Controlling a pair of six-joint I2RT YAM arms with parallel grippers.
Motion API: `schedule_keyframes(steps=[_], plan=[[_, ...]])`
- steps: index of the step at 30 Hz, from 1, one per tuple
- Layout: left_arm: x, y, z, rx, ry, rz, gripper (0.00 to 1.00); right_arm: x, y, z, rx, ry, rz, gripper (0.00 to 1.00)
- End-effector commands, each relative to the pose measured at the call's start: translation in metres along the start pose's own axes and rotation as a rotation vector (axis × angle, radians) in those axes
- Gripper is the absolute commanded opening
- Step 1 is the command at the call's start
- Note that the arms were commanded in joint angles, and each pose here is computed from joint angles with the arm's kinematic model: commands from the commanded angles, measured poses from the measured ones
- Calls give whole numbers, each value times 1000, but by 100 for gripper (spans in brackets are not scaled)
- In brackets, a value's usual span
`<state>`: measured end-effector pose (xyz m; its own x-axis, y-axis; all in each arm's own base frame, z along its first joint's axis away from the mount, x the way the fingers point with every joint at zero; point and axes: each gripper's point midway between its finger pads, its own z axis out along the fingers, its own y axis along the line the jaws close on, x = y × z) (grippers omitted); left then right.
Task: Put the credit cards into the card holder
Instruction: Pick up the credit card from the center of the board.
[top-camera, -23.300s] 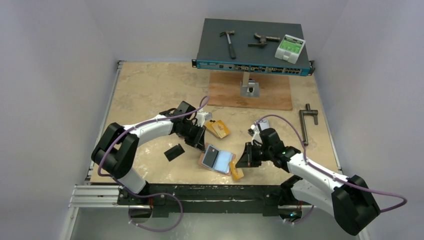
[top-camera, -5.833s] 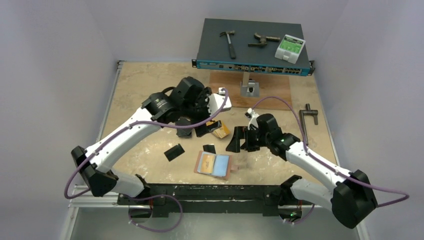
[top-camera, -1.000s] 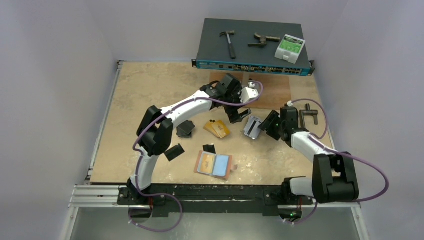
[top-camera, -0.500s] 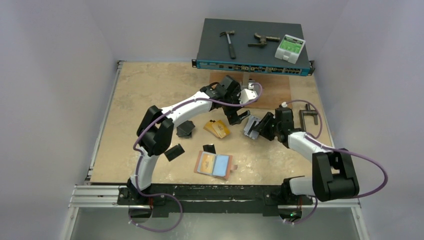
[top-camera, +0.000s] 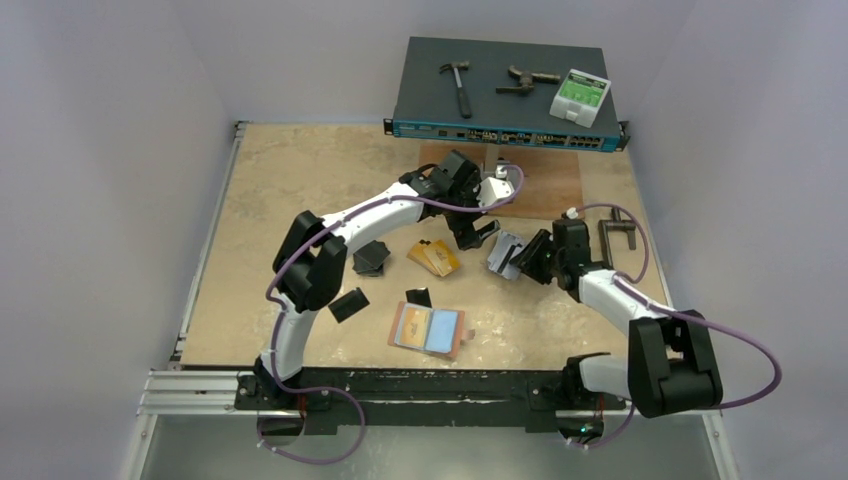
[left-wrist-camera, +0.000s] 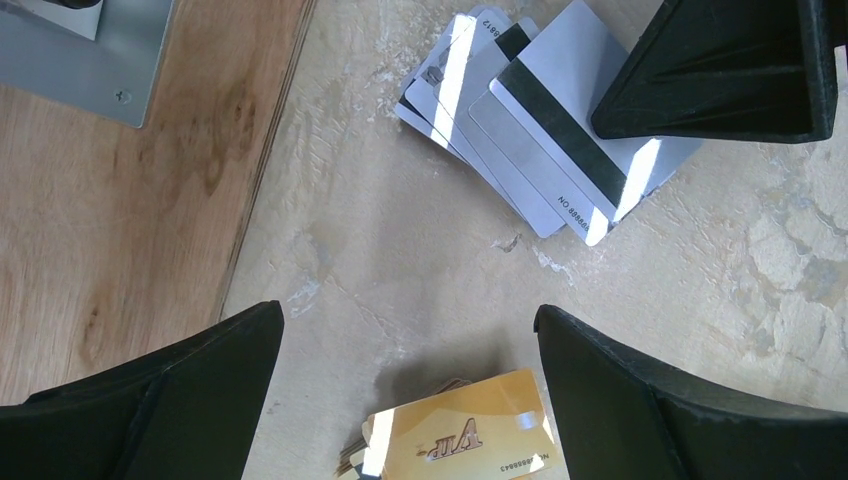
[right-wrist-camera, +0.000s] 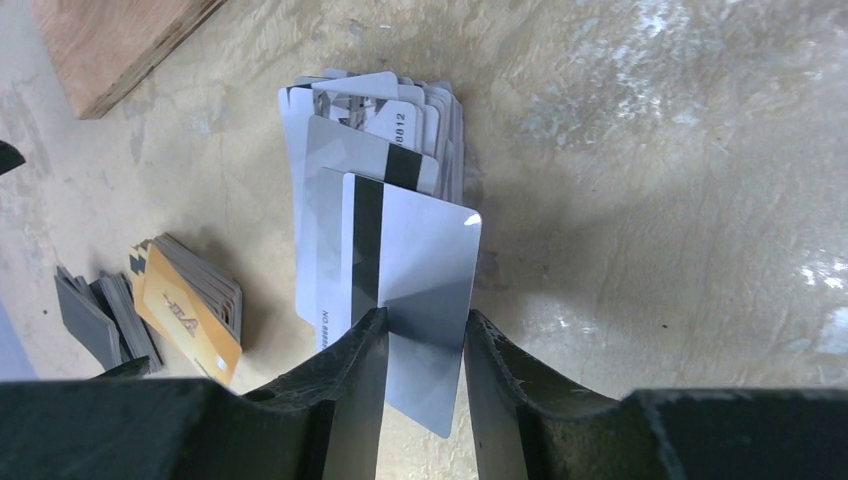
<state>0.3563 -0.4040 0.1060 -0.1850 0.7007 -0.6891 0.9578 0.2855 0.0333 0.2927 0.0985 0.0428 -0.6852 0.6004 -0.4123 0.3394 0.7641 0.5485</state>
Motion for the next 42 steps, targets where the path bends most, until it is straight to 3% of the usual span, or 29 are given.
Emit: schedule_keyframes(steps=[1, 5, 16, 30, 33, 36, 42], plan=[[-23, -3, -25, 1, -68, 2, 99, 1, -12, -4, 43, -23, -18, 33], [-21, -6, -26, 8, -65, -2, 99, 0, -14, -8, 53, -34, -18, 30], [-18, -9, -33, 11, -53, -7, 99, -10, -1, -19, 19, -69, -12, 0], [-24, -17, -62, 47, -81, -101, 100, -26, 42, -48, -148, -97, -83, 0], [-26, -19, -69, 56, -92, -121, 99, -25, 61, -54, -253, -95, -102, 0], [-32, -23, -83, 118, -126, -212, 99, -21, 82, -66, -368, -74, -170, 0], [-42, -39, -135, 377, -226, -580, 100, -10, 135, -113, -711, -60, -298, 0]])
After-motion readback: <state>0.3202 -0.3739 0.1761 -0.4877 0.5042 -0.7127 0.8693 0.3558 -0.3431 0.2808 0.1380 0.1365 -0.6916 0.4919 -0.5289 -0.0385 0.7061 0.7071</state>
